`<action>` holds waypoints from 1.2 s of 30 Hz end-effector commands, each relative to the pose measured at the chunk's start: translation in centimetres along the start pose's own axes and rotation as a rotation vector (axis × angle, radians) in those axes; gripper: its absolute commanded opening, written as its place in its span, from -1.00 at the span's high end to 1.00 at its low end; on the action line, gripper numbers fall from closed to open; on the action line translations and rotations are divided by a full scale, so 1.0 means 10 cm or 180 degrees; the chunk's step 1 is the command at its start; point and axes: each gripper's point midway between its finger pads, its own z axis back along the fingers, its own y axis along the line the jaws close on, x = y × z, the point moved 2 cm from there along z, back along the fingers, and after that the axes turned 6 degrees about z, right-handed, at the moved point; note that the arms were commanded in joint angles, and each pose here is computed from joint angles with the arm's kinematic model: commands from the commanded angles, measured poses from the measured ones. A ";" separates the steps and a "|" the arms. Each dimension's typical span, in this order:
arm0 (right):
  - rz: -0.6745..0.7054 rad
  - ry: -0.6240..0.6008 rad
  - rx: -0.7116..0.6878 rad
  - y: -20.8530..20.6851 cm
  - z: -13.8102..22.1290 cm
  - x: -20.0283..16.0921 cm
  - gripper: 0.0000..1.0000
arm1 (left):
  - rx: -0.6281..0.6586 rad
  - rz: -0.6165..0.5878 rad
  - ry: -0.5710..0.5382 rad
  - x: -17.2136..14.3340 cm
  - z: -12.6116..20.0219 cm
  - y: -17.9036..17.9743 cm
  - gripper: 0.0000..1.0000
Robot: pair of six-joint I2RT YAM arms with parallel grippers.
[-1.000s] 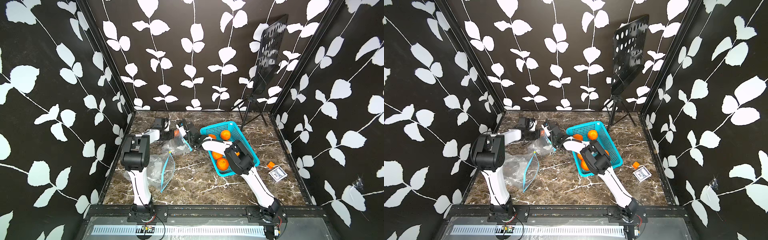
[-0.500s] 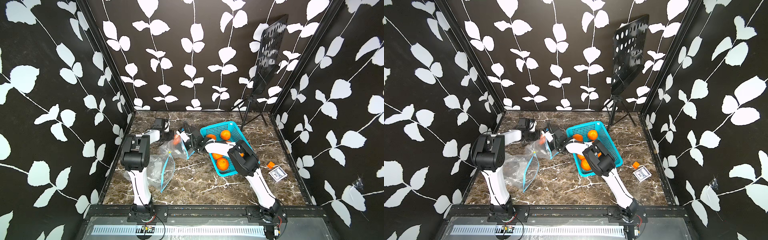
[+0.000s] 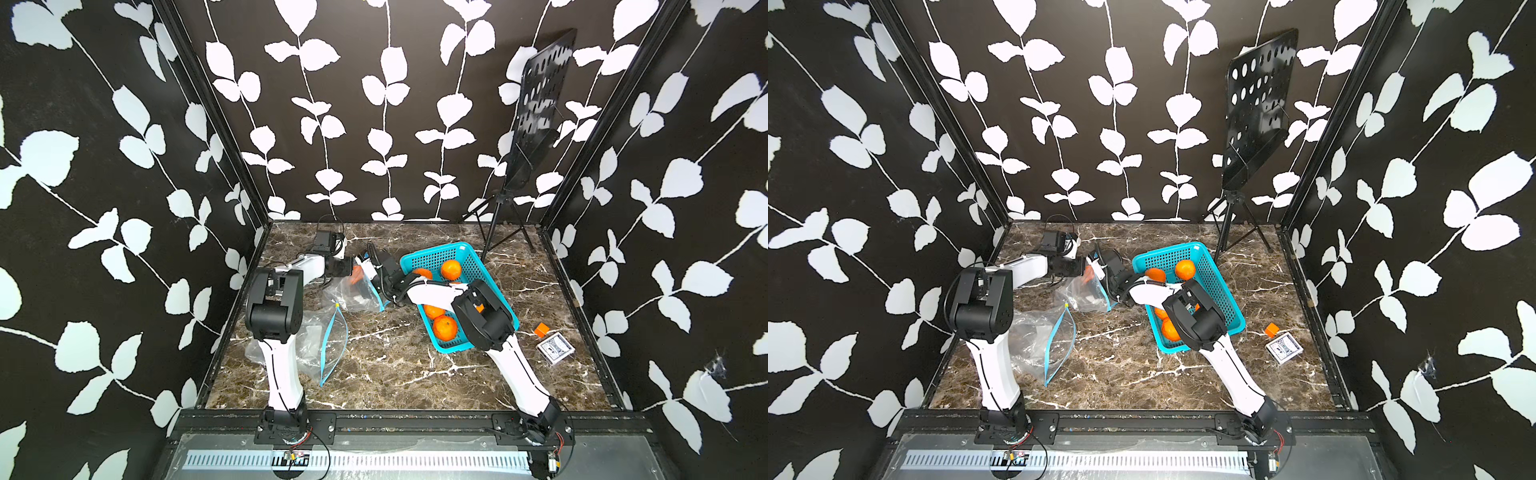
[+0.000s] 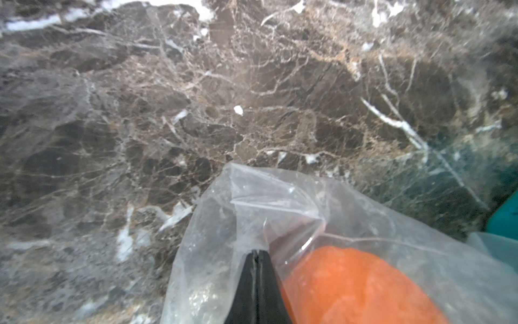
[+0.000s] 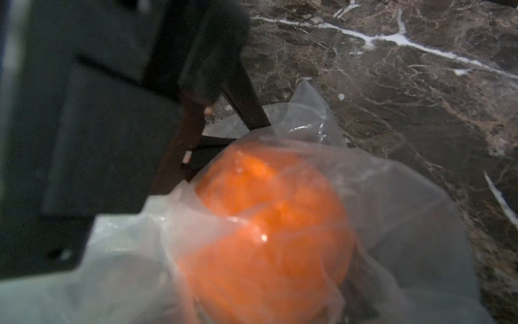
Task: Open the zip-top bag and take out the orange
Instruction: Pick up the orange from the zipper food storage bag.
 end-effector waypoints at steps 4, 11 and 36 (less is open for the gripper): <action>0.0023 -0.0523 0.0131 0.17 0.06 0.33 0.04 | -0.0339 -0.0134 0.0148 -0.15 0.06 -0.27 1.00; 0.0031 -0.0476 0.0214 0.26 0.34 0.21 0.21 | -0.0101 0.0374 -0.0121 0.03 0.11 0.05 1.00; 0.0033 -0.0129 0.0281 0.49 1.16 -0.11 0.16 | 0.0645 0.0765 -0.0601 0.53 0.45 0.82 1.00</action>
